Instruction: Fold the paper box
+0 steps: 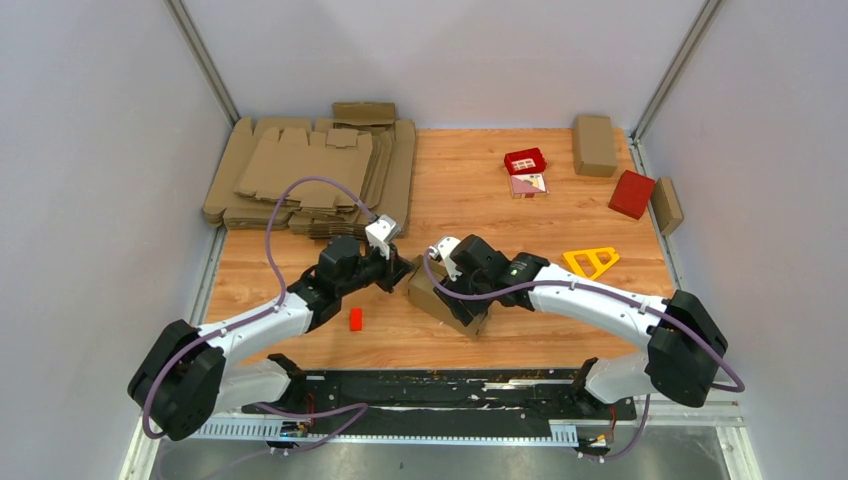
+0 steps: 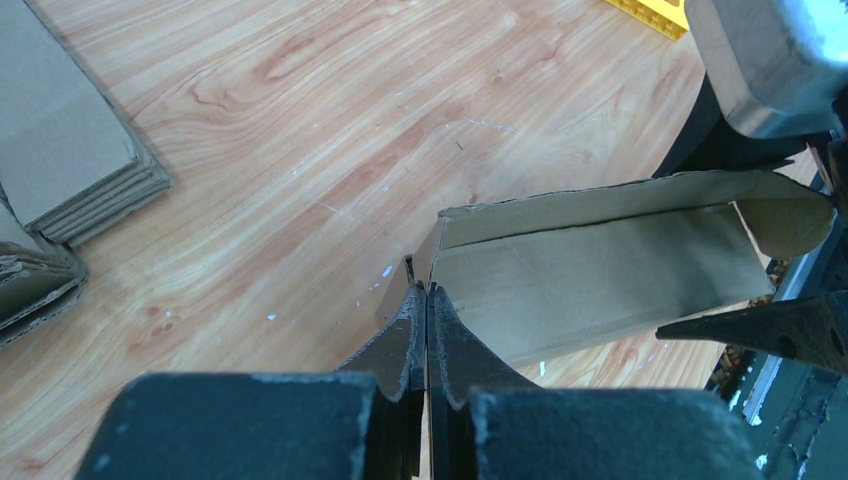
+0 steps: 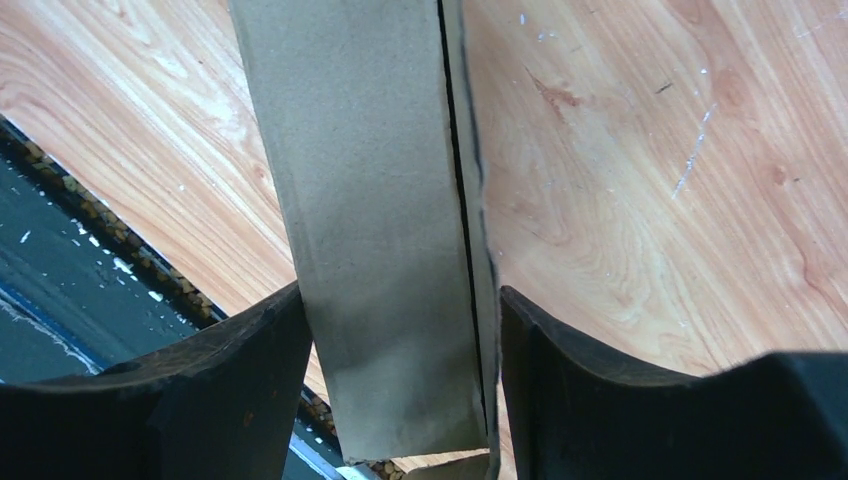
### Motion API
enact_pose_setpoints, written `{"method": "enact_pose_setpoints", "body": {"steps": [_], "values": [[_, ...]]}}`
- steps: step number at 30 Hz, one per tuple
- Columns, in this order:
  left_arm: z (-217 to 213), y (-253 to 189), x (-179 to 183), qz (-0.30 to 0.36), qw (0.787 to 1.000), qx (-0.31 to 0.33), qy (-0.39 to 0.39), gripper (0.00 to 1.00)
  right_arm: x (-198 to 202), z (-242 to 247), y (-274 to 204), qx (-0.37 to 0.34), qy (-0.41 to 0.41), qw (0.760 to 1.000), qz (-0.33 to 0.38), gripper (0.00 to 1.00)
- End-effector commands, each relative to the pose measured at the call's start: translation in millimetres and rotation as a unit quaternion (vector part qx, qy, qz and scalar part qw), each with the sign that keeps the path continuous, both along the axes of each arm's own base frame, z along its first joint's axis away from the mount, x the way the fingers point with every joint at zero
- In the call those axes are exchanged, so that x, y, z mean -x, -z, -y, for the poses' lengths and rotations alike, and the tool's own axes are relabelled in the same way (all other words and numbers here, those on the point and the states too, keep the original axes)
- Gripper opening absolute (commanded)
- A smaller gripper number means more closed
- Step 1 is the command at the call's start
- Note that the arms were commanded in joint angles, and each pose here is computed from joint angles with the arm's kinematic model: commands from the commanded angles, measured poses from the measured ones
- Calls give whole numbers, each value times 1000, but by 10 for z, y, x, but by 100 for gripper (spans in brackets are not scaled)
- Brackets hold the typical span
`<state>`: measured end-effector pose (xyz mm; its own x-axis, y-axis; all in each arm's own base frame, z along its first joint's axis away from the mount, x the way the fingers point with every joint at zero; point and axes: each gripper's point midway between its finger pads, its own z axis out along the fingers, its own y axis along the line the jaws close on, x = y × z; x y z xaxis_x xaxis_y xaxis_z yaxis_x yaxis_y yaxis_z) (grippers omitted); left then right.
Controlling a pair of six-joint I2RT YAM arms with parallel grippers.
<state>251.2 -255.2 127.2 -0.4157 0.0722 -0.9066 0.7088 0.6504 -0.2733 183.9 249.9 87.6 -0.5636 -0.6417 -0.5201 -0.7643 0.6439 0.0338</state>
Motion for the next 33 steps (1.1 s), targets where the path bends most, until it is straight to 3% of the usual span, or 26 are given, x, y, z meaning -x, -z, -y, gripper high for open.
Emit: {"method": "enact_pose_setpoints", "body": {"steps": [1,14,22,27,29,33], "values": [[-55,193,58,-22,999,-40,2,0,-157,-48,-172,-18,17,999,36,66],[-70,331,227,-42,998,-48,5,0,-163,-1,-215,-17,30,999,40,66],[-132,418,316,-54,997,-55,-7,0,-98,113,-261,-14,54,998,34,86],[-192,454,277,-56,996,-71,-27,0,69,198,-386,-58,85,994,20,100],[-201,440,270,-54,996,-71,-30,0,103,318,-419,-64,119,991,24,100],[-217,401,260,-46,996,-68,-37,0,197,521,-423,-81,197,977,12,90]]}}
